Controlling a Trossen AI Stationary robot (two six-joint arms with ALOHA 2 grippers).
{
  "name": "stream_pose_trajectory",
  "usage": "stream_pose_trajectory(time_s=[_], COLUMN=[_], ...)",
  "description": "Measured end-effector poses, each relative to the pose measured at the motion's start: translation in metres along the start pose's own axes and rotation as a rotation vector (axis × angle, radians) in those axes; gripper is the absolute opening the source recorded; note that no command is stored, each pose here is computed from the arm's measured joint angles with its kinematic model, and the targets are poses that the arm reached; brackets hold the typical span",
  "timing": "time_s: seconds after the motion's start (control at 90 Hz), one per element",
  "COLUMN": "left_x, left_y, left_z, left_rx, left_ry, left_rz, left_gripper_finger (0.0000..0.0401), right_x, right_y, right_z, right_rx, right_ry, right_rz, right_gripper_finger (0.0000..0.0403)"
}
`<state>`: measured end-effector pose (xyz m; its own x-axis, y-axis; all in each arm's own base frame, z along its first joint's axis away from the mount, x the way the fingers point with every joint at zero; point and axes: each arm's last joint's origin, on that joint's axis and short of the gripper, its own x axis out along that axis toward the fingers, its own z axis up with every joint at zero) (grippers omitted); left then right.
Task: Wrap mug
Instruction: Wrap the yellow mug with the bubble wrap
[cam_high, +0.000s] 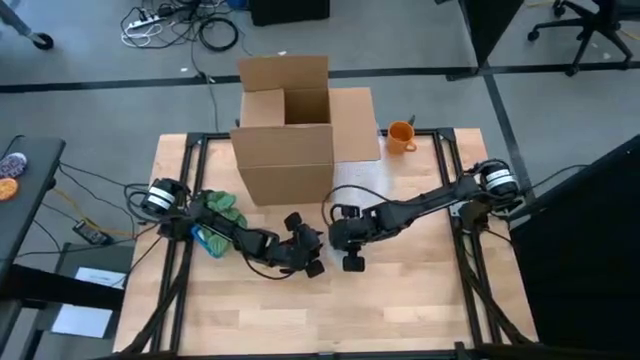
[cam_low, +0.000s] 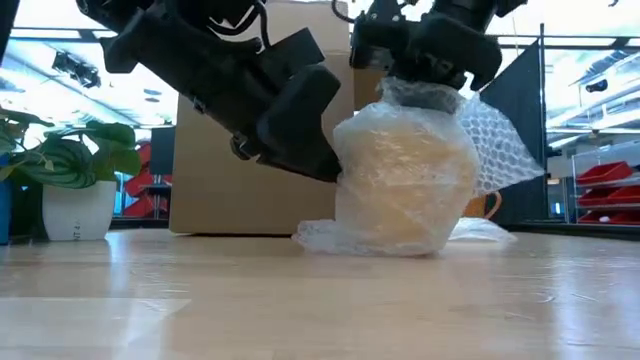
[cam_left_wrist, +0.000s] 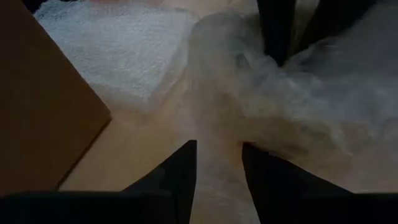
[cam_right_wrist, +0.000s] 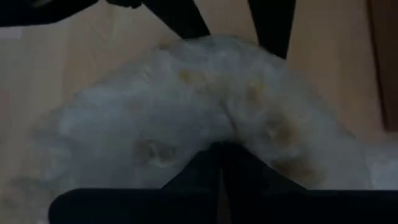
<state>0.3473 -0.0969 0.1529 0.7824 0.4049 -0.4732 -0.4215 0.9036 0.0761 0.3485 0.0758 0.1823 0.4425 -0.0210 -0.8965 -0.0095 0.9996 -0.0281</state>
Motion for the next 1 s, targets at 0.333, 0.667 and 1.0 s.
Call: stream_pose_trajectory(time_s=[0.333,0.667,1.0], left_x=[0.000,0.000,0.000], left_y=[0.000,0.000,0.000], left_z=[0.001,0.001,0.000], left_rx=[-0.006,-0.004,-0.001], left_ry=[-0.007,-0.004,0.000], left_rz=[-0.002,-0.001,0.000], left_gripper_finger=[0.0117,0.0117,0.0117], right_x=[-0.010,-0.027,-0.070], right_y=[-0.004,-0.005,-0.009], right_z=[0.000,0.001,0.004], right_rx=[-0.011,-0.009,0.005], right_ry=[-0.018,-0.057,-0.173], right_rz=[-0.024,-0.026,-0.013], right_gripper_finger=[0.0000,0.0000,0.0000])
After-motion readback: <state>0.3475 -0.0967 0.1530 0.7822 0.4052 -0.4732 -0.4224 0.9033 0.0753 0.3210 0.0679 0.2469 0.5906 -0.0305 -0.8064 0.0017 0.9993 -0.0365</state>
